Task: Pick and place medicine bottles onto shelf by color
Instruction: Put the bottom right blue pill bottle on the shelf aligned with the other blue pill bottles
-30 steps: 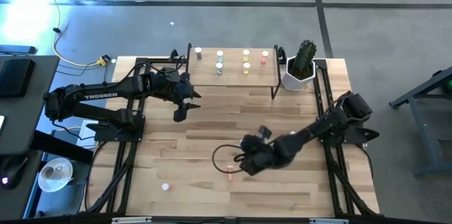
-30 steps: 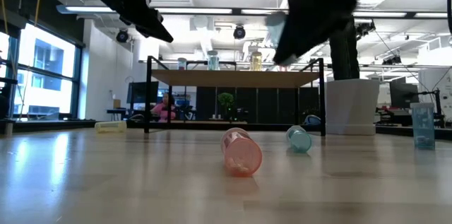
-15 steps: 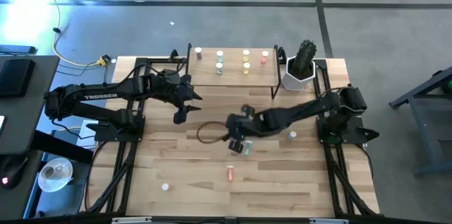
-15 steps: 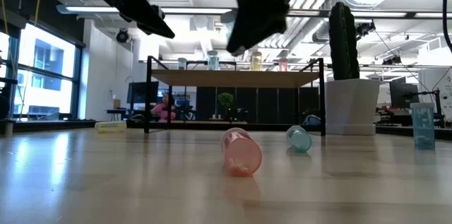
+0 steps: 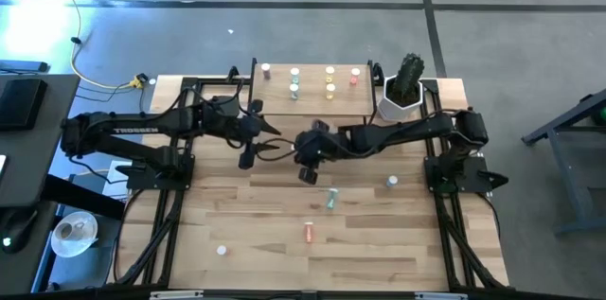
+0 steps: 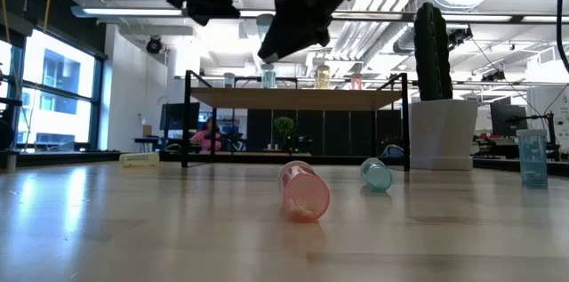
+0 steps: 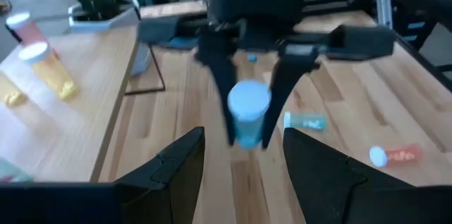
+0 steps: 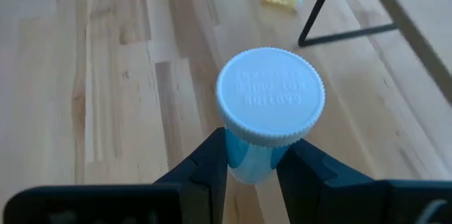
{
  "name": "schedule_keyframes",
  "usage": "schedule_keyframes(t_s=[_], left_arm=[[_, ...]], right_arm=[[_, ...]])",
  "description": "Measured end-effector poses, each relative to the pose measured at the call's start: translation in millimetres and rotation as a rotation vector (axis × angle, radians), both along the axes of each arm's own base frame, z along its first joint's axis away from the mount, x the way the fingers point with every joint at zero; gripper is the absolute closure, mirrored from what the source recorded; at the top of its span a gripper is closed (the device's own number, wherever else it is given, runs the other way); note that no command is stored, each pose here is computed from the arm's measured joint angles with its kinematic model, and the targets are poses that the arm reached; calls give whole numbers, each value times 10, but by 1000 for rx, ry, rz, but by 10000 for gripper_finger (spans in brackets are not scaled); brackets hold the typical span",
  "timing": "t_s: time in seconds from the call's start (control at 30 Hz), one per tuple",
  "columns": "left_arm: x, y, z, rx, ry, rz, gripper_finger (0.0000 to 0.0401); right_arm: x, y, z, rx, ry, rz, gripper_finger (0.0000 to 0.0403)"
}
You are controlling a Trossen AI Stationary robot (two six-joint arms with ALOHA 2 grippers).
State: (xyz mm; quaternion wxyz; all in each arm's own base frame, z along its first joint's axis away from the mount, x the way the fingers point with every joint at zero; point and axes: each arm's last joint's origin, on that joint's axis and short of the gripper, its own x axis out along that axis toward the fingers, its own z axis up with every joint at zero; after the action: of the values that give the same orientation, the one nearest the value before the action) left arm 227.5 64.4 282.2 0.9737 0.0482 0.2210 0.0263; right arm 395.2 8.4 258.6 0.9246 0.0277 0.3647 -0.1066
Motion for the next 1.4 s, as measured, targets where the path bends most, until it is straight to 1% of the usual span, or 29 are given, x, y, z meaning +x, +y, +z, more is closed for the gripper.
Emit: schedule_keyframes(t_s=[0.17, 0.33, 0.6, 0.8, 1.07, 1.2, 1.4], left_arm=[[91, 6, -24, 5, -26, -8, 219], [174, 32, -49, -8, -55, 2, 219], [280, 65, -115, -6, -67, 7, 219], [353, 95, -167, -12, -75, 34, 219], [378, 105, -210, -20, -59, 39, 220], [377, 106, -210, -20, -59, 39, 235], [377, 107, -210, -20, -59, 39, 280]], right_arm=[[36, -116, 37, -3, -48, 5, 313], [39, -189, 43, -8, -54, -8, 313], [40, -190, 43, -10, -54, -7, 313], [44, -189, 48, -8, -62, -8, 313], [45, -187, 50, -8, -63, -8, 313], [45, -187, 49, -8, -63, -8, 313], [45, -186, 49, -8, -63, -8, 313]])
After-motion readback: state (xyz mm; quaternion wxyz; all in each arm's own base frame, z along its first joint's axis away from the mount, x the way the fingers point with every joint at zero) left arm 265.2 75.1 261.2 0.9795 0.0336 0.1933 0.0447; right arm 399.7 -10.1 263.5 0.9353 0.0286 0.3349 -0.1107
